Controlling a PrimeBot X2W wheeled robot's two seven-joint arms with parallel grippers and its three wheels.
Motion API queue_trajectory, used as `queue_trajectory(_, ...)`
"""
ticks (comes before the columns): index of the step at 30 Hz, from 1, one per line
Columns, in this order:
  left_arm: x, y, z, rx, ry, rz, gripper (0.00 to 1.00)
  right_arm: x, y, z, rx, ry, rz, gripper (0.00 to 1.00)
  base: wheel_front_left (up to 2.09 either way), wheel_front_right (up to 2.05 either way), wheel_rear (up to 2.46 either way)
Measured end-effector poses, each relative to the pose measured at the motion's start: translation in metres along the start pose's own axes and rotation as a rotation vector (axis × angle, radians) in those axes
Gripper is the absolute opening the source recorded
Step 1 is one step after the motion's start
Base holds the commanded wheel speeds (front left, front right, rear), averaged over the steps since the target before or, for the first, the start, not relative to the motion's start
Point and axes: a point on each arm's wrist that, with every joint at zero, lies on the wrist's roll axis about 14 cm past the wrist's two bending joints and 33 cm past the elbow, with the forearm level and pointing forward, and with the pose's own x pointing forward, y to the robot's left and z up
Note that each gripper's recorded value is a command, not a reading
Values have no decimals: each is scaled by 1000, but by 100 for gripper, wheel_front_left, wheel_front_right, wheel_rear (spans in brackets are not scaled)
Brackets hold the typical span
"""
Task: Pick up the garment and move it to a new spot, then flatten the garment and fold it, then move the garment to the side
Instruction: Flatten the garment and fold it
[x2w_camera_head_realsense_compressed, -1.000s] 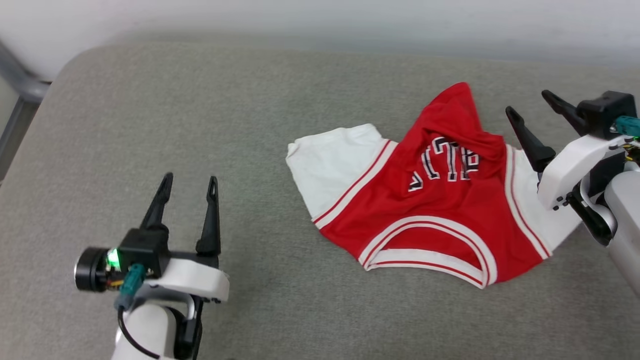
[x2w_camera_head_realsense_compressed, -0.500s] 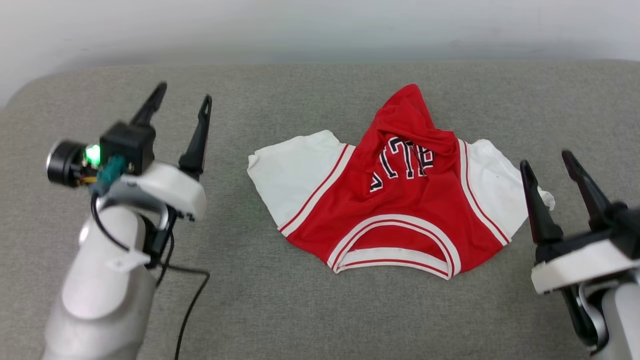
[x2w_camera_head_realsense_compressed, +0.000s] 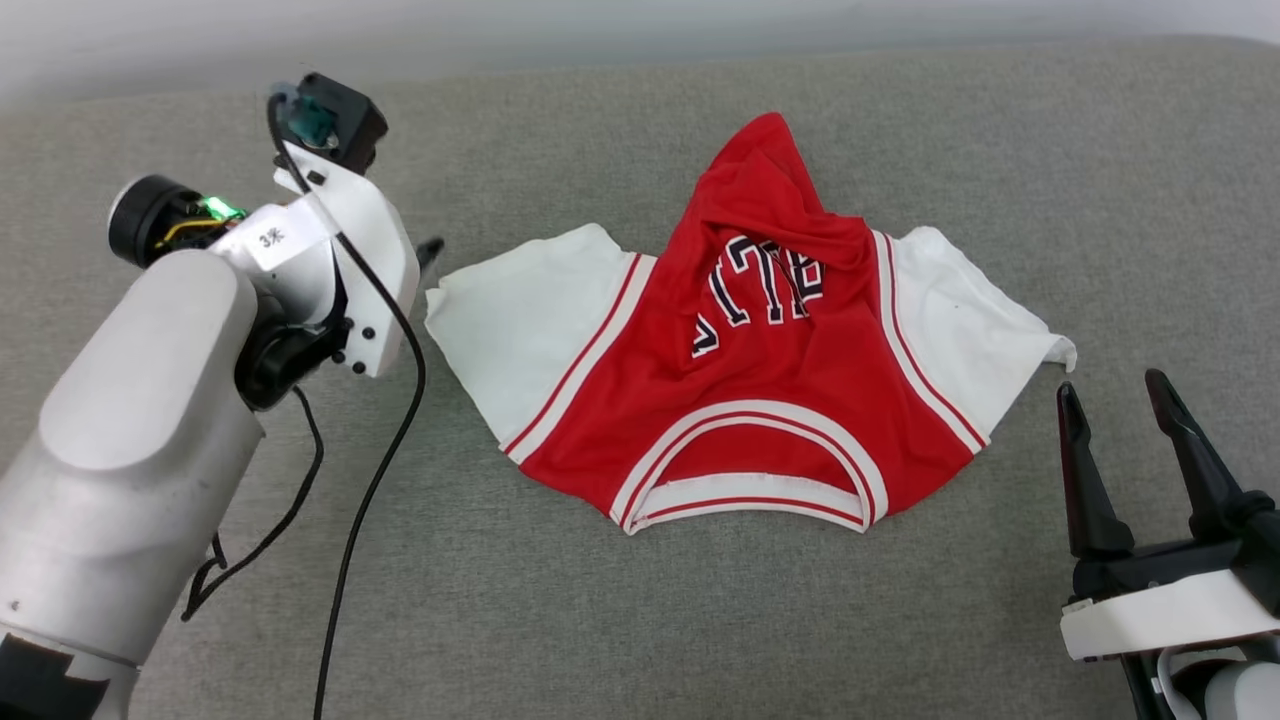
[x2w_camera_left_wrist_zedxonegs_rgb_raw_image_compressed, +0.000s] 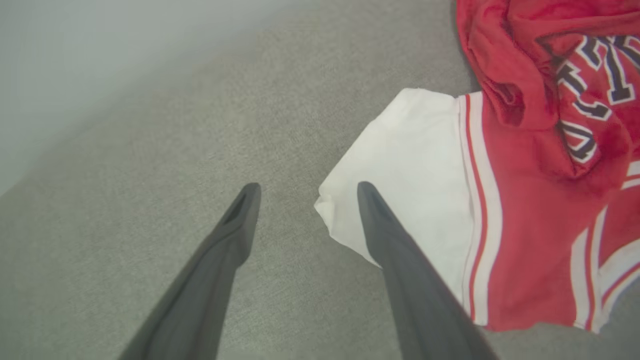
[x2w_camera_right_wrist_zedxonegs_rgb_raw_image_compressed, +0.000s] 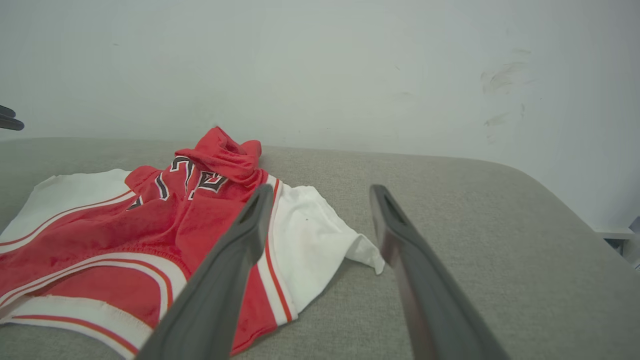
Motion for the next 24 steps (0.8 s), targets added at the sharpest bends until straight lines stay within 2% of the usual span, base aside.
queue_trajectory(8,25,-10,-46,6,279,-79,100,8,0,-11,-7,26,4,100,0,0,0)
queue_trajectory(12,39,-15,-65,23,351,-100,100,13,1,-19,-12,47,8,100,0,0,0)
queue_trajectory(16,52,-21,-88,-12,414,-127,100,17,2,-26,-14,60,12,100,0,0,0)
queue_trajectory(20,59,-24,-101,15,455,-140,100,16,-1,-34,-18,81,4,100,0,0,0)
queue_trajectory(21,59,-26,-102,12,461,-148,28,16,-1,-34,-18,82,3,100,0,0,0)
queue_trajectory(22,59,-27,-102,18,461,-153,0,16,-1,-35,-19,84,2,100,0,0,0)
queue_trajectory(24,57,-29,-101,26,440,-160,0,15,-1,-35,-19,85,2,100,0,0,0)
